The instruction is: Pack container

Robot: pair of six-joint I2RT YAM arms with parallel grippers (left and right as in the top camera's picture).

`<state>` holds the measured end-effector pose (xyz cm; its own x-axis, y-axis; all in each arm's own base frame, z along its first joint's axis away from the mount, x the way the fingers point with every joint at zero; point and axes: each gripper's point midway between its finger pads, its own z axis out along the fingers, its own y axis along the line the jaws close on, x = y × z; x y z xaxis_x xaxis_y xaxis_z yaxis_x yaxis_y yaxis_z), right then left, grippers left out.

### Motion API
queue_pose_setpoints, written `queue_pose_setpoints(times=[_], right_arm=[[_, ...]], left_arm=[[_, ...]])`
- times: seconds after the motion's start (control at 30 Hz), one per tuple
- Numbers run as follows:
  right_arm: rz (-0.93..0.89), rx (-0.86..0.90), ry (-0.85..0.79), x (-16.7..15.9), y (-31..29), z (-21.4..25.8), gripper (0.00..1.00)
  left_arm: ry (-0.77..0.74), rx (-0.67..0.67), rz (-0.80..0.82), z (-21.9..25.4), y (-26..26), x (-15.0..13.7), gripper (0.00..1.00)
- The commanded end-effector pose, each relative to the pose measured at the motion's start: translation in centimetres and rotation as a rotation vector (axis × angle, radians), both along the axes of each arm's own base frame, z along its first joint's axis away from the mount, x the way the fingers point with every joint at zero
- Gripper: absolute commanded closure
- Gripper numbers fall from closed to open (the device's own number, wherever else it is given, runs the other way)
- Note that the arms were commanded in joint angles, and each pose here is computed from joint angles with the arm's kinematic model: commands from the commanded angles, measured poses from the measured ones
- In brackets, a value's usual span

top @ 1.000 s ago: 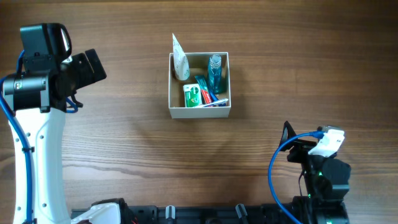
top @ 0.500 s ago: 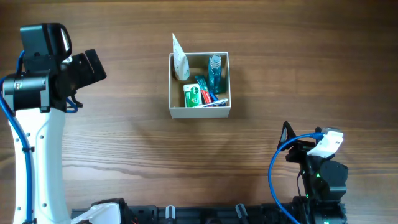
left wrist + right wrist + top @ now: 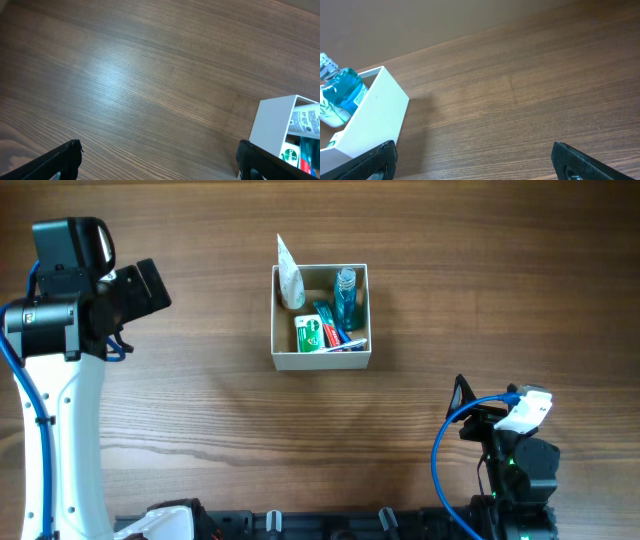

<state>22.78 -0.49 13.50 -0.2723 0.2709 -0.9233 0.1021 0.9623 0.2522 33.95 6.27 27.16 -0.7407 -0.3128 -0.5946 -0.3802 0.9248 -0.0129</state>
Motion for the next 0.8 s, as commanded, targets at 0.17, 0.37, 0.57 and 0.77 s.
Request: queue_pose_setpoints(times=[0.17,0.37,0.57,0.77], right_arm=[[0.001,0.021,-0.021,0.0,0.1,0.5,0.0],[0.001,0.021,-0.021,0.0,0.1,0.5,0.0],[0.001,0.02,-0.021,0.0,0.1,0.5,0.0],[0.001,0.02,-0.021,0.0,0.1,0.5,0.0]], left_arm=[[-0.181,0.009,-0.07,5.9,-2.9,-4.1,0.0],[-0.366,0.018,-0.122,10.3,-4.3,-10.2,0.0],[-0.475,0.017,-0.117,7.7,-4.0,-12.7,0.0],[-0.505,-0.065,-0.208,0.2,-6.0,-11.8,0.0]])
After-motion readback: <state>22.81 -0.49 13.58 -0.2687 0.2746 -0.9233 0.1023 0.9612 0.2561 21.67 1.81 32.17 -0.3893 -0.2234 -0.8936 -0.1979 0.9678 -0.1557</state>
